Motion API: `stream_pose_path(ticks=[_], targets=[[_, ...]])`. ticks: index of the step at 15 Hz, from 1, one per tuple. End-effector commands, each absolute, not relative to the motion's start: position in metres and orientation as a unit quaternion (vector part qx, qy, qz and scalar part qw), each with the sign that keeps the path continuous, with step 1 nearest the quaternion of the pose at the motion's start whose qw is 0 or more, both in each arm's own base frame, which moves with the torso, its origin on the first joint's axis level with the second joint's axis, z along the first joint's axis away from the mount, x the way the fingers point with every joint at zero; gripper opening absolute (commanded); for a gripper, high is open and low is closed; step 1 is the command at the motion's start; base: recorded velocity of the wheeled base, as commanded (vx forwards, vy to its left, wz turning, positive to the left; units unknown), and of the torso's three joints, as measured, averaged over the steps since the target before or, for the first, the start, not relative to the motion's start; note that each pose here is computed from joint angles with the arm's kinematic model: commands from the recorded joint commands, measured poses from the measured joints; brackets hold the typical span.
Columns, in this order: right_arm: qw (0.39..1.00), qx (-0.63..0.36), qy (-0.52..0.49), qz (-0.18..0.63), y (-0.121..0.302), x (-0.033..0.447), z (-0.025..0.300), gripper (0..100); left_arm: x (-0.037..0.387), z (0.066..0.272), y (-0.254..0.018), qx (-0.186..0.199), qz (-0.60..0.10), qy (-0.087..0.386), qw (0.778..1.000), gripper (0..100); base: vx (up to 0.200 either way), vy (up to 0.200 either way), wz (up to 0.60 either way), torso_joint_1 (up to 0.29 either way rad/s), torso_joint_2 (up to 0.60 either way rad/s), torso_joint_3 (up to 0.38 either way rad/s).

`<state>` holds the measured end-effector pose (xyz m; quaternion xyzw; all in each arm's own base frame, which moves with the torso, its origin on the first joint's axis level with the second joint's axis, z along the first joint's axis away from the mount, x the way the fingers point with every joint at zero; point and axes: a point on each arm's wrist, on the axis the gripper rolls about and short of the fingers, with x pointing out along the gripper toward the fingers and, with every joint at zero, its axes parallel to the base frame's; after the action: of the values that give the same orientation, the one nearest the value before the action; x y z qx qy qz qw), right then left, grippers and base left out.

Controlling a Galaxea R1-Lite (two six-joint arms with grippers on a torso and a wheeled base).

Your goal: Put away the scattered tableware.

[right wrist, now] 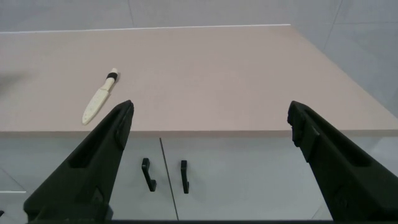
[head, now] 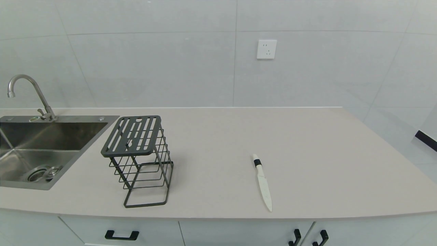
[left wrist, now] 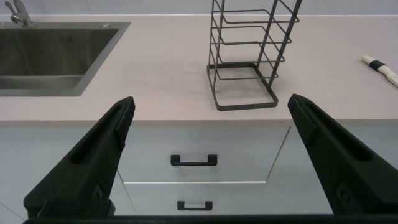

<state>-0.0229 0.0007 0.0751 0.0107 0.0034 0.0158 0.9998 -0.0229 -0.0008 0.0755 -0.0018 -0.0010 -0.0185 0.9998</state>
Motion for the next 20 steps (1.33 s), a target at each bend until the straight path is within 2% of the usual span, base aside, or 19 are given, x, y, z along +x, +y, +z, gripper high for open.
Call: stream_pose_path(ticks=[1, 3, 20], targets=[[1.0, 0.011, 0.004, 0.015, 0.0007, -0.0228, 0.0752, 100, -0.0229, 0.0759, -0.0008, -0.002, -0.018, -0.001, 1.0, 100, 0.2, 0.0, 0.0, -0.007, 0.0, 0.002], [1.0, 0.011, 0.004, 0.016, 0.0007, -0.0228, 0.0752, 100, -0.0228, 0.0756, -0.0008, -0.002, -0.018, -0.001, 1.0, 100, 0.2, 0.0, 0.0, -0.005, 0.0, 0.005], [1.0, 0.011, 0.004, 0.015, 0.0007, -0.0228, 0.0752, 100, -0.0228, 0.0756, -0.0006, -0.005, -0.015, -0.001, 1.0, 100, 0.0, 0.0, 0.0, 0.0, 0.0, 0.0]])
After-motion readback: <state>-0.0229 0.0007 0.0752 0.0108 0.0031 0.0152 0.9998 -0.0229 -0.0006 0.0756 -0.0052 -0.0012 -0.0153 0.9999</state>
